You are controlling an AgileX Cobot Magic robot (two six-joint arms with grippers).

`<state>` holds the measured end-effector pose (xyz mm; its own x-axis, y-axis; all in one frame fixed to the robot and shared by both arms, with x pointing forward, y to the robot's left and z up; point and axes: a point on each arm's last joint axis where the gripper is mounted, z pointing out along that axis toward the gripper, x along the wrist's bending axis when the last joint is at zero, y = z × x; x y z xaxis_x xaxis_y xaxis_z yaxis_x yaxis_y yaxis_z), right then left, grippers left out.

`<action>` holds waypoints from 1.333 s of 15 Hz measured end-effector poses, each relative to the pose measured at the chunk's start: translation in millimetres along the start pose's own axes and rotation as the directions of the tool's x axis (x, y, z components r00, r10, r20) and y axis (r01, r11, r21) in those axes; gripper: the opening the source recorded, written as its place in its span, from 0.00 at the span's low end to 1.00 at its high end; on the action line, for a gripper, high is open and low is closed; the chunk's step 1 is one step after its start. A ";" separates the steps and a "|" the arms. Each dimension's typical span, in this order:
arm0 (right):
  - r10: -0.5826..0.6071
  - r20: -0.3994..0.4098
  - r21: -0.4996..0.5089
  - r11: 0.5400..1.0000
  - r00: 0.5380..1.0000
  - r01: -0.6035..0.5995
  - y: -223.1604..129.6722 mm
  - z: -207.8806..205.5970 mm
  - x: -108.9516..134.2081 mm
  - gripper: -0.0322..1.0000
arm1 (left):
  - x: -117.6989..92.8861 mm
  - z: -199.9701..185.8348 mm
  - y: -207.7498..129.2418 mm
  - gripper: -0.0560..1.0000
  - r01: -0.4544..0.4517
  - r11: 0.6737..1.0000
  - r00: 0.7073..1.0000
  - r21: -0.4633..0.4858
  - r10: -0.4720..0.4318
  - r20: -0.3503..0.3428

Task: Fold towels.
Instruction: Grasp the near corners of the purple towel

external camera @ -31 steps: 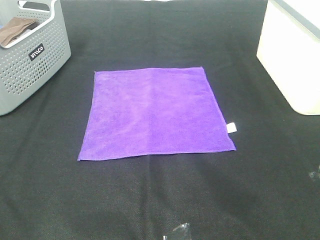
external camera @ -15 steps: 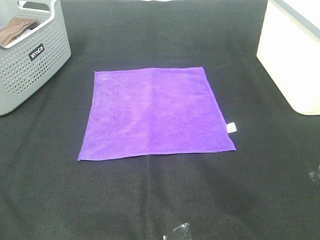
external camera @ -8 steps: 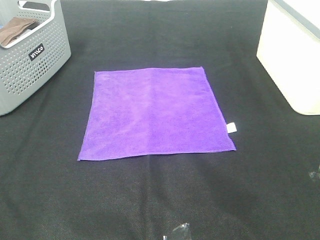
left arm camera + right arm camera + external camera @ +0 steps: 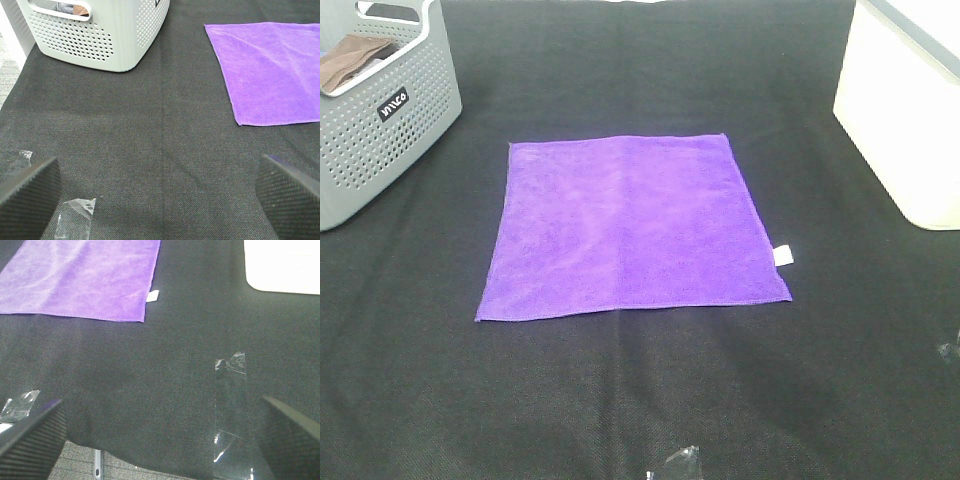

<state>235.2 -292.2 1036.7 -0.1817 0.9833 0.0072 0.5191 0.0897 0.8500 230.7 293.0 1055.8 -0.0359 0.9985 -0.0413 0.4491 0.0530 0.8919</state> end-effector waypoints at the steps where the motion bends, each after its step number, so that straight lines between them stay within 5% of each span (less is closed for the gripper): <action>1: 0.000 0.000 0.000 1.000 1.000 0.000 0.0 0.0 0.0 0.96 | 0.0 0.0 0.0 0.99 0.000 1.000 1.000 0.000 0.000 0.000; 13: 0.023 -0.046 0.000 1.000 0.999 -0.023 0.7 -0.6 4.2 0.96 | -0.1 0.1 0.3 0.99 0.001 1.000 1.000 0.006 -0.001 0.001; 16: 0.084 -0.055 0.252 0.965 0.995 -0.068 37.0 7.0 3.8 0.96 | -2.5 7.9 44.3 0.99 0.020 0.970 0.999 0.242 -0.027 0.028; 20: 0.083 -0.119 0.574 0.819 0.989 0.001 125.5 99.9 -2.0 0.96 | 0.6 102.3 126.3 0.99 -0.012 0.840 0.996 0.542 -0.040 0.084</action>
<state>384.2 -267.1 1090.8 -0.2363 0.9615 0.1406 0.9045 0.1648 0.3933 378.7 301.6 1122.4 0.0212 0.9932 -0.1148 0.8618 0.0401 0.5057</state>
